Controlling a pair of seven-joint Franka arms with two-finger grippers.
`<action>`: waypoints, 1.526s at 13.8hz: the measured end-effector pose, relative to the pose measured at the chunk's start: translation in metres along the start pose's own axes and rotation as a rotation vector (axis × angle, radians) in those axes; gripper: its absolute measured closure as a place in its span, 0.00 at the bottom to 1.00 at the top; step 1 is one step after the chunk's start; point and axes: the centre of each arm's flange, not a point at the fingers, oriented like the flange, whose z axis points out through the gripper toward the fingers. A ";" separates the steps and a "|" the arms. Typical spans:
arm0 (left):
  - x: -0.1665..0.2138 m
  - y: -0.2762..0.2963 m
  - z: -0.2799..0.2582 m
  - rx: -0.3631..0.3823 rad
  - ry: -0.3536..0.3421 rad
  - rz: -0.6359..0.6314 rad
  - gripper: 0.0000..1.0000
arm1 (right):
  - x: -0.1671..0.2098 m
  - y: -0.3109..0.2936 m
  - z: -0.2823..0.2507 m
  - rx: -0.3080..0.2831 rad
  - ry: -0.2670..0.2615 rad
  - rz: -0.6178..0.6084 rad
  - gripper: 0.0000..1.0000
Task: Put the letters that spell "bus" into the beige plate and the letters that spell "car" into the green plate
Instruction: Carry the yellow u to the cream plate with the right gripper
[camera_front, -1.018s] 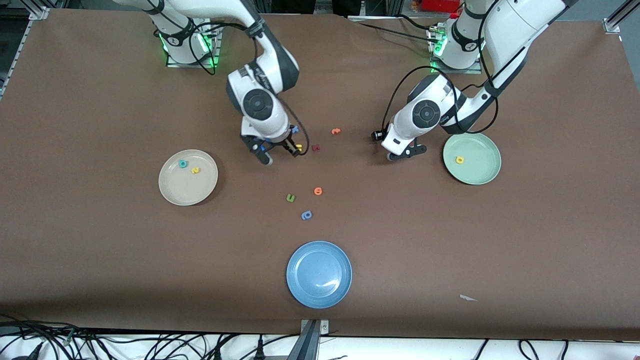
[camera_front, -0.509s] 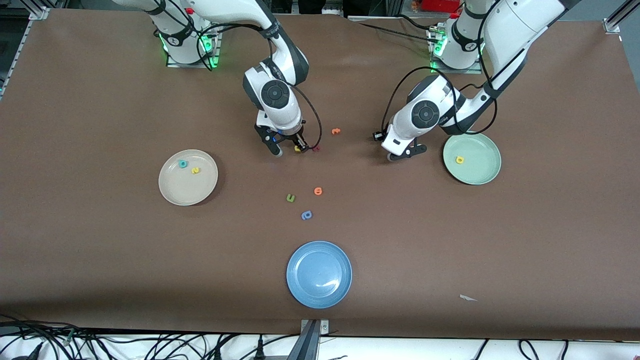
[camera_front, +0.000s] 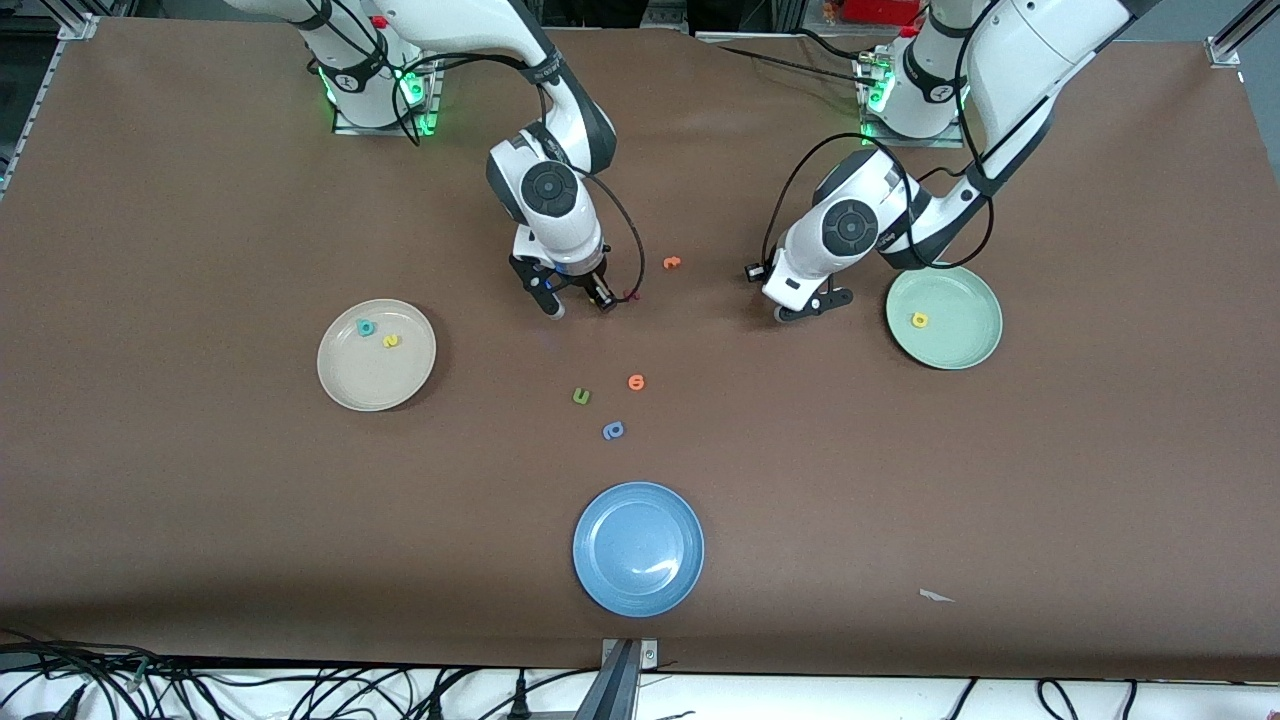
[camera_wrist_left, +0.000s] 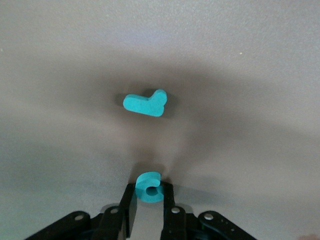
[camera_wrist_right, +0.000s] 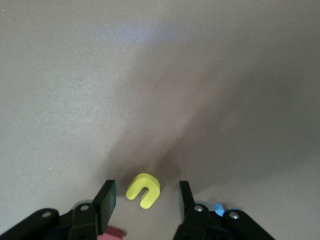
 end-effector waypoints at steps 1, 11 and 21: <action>0.000 0.000 0.000 0.000 0.000 0.000 0.74 | 0.000 0.000 0.001 0.000 0.002 -0.002 0.41; 0.045 -0.010 -0.048 0.034 0.008 -0.002 0.74 | -0.011 0.001 0.004 0.014 0.009 -0.029 0.57; 0.122 -0.137 -0.103 0.095 -0.108 0.163 0.74 | 0.012 -0.005 -0.010 0.004 0.047 -0.084 0.70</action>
